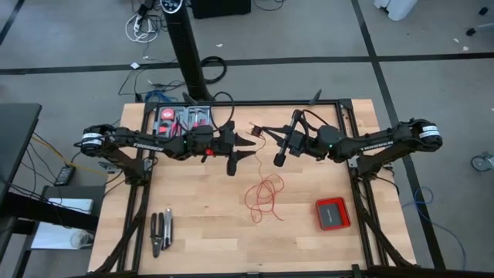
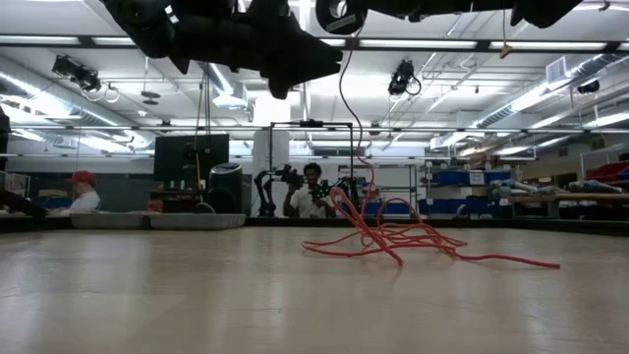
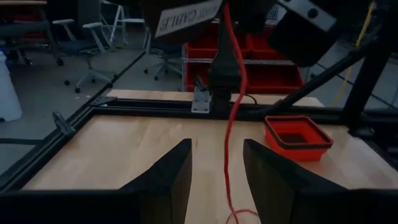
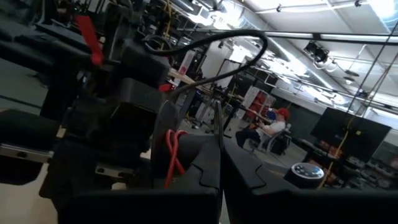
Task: Coil cords
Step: Coil the red wire onto the spool
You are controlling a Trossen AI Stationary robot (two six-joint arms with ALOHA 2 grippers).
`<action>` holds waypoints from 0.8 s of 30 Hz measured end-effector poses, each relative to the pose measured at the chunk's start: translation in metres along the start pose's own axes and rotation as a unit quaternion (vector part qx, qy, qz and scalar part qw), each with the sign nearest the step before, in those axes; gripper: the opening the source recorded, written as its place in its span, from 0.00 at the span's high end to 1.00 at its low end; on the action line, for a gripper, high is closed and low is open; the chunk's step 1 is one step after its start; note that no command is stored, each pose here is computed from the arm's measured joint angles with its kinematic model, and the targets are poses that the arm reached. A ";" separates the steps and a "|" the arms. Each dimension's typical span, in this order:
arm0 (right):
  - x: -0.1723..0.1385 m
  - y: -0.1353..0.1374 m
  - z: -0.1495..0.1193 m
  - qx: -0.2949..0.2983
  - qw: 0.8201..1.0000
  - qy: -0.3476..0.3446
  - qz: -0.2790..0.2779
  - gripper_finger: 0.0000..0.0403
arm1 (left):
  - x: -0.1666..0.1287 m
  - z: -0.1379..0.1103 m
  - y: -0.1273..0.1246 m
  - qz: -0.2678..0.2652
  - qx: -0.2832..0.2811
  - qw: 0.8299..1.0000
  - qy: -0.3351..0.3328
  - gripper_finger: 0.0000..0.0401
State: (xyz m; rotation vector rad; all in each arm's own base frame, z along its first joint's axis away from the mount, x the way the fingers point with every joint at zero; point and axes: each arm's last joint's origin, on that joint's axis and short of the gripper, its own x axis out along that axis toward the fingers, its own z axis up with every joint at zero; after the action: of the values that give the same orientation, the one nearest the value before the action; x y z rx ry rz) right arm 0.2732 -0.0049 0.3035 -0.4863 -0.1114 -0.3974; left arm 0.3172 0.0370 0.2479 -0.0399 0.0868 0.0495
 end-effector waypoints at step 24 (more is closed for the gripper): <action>0.000 0.000 0.000 -0.001 1.000 0.001 -0.001 1.00 | 0.022 -0.020 -0.013 0.028 -0.014 0.999 -0.032 0.63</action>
State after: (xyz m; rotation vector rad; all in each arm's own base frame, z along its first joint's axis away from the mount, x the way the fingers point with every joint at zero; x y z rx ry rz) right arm 0.2733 -0.0050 0.3034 -0.4870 -0.1099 -0.3992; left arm 0.3376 0.0240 0.2267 -0.0632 0.0228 0.1080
